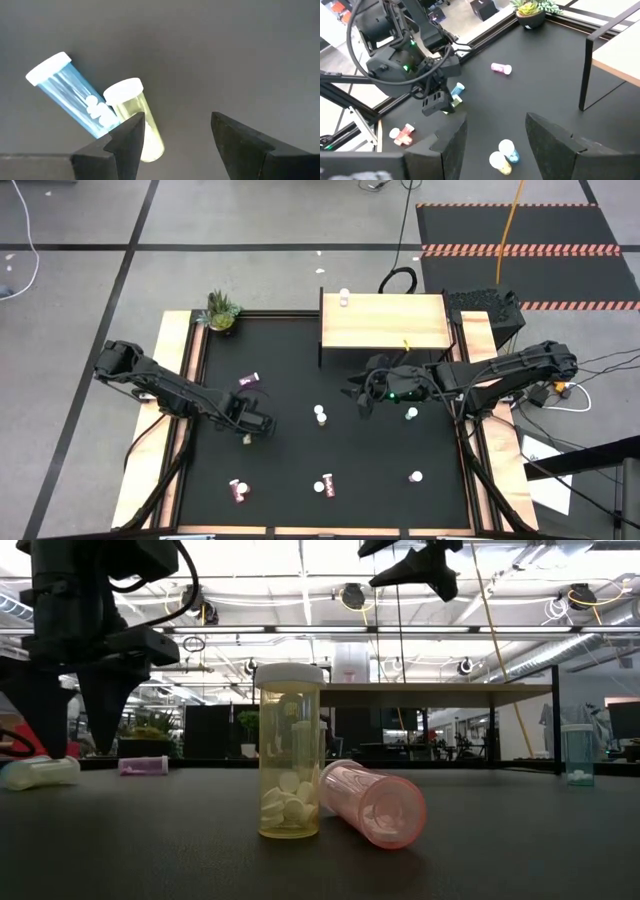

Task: Pick and place medicine bottles onto shelf by color
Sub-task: Put the top left yellow pill bottle on the shelf

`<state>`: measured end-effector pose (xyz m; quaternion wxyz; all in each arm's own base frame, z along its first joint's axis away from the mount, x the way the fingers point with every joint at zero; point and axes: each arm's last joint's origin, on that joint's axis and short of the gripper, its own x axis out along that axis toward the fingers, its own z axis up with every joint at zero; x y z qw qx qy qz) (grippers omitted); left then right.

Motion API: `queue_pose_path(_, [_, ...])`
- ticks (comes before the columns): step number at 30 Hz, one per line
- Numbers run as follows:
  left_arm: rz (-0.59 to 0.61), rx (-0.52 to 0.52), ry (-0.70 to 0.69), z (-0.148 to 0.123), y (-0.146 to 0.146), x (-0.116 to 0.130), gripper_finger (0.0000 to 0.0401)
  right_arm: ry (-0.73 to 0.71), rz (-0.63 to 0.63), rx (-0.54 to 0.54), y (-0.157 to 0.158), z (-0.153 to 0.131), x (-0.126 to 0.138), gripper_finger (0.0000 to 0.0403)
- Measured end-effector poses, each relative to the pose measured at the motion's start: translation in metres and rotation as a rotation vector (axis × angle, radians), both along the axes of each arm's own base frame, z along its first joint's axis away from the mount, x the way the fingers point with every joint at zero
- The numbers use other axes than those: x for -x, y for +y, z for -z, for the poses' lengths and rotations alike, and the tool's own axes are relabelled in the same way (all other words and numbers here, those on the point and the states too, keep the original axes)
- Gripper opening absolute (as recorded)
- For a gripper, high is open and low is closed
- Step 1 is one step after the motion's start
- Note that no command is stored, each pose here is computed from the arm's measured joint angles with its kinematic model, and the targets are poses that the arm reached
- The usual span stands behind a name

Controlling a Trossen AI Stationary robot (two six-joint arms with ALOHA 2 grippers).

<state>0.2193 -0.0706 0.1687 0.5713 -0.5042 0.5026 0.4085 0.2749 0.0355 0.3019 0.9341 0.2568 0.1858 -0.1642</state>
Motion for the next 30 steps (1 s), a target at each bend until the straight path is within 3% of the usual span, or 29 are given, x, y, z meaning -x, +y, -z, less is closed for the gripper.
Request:
queue_pose_path(7, [-0.023,-0.008,0.000,0.001,-0.004,0.001,0.0230,0.035,-0.011,0.003,0.000,0.003,0.001,0.0194])
queue_pose_path(17, [0.042,-0.013,-0.014,-0.009,-0.005,0.003,0.0230,0.041,-0.032,0.012,0.000,0.003,0.001,0.0194])
queue_pose_path(30, [0.100,-0.060,0.052,-0.001,-0.030,0.019,0.0230,0.044,-0.049,0.005,-0.001,0.003,0.001,0.0194])
